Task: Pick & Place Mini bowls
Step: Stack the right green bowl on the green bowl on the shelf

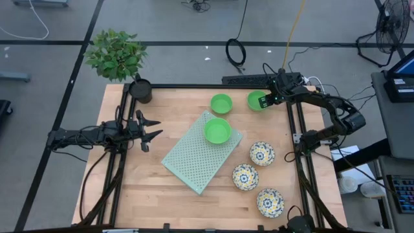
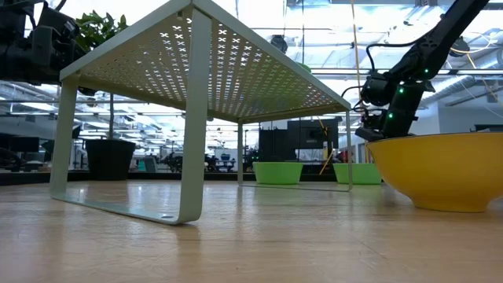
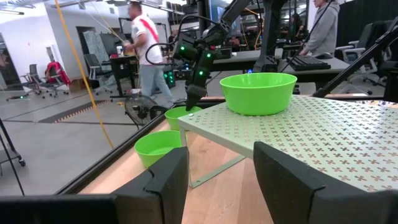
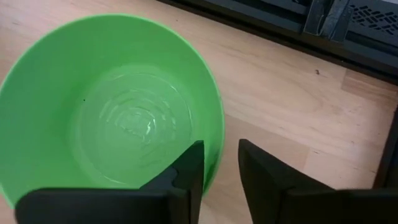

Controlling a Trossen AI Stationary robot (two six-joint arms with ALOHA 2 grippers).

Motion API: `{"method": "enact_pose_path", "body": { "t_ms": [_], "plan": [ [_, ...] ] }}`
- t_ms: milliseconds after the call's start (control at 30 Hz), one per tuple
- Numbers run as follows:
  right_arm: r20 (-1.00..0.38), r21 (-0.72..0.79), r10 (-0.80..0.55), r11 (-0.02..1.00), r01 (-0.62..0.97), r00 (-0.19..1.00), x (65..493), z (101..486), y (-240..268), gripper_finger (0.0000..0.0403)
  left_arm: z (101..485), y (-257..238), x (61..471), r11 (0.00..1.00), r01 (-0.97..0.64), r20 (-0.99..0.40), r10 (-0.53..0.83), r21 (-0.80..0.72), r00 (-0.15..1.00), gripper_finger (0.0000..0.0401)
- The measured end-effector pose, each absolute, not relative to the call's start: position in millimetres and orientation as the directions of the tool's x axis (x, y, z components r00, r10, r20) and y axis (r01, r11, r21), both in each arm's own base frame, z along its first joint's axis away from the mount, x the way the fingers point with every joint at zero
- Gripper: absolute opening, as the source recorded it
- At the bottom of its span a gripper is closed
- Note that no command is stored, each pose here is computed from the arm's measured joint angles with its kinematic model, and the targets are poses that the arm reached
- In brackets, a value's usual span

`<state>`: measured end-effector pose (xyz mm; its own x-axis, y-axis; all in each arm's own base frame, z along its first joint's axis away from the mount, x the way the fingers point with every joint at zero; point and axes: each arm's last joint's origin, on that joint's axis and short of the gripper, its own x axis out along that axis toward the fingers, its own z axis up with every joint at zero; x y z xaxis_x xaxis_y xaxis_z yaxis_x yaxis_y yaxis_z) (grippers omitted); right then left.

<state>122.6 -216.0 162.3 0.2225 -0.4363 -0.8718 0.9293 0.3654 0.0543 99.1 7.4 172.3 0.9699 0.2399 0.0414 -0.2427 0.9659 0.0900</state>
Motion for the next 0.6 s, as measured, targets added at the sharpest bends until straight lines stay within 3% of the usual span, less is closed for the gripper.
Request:
{"method": "enact_pose_path", "body": {
  "t_ms": [600],
  "plan": [
    [-0.873, 0.028, -0.447, 0.352, 0.936, 0.194, 121.6, 162.1, -216.0, 0.0099, 172.4, 7.4, 99.1, 0.966, -0.243, 0.042, 0.24, 0.09, 0.97, 0.0182]
  ]
}}
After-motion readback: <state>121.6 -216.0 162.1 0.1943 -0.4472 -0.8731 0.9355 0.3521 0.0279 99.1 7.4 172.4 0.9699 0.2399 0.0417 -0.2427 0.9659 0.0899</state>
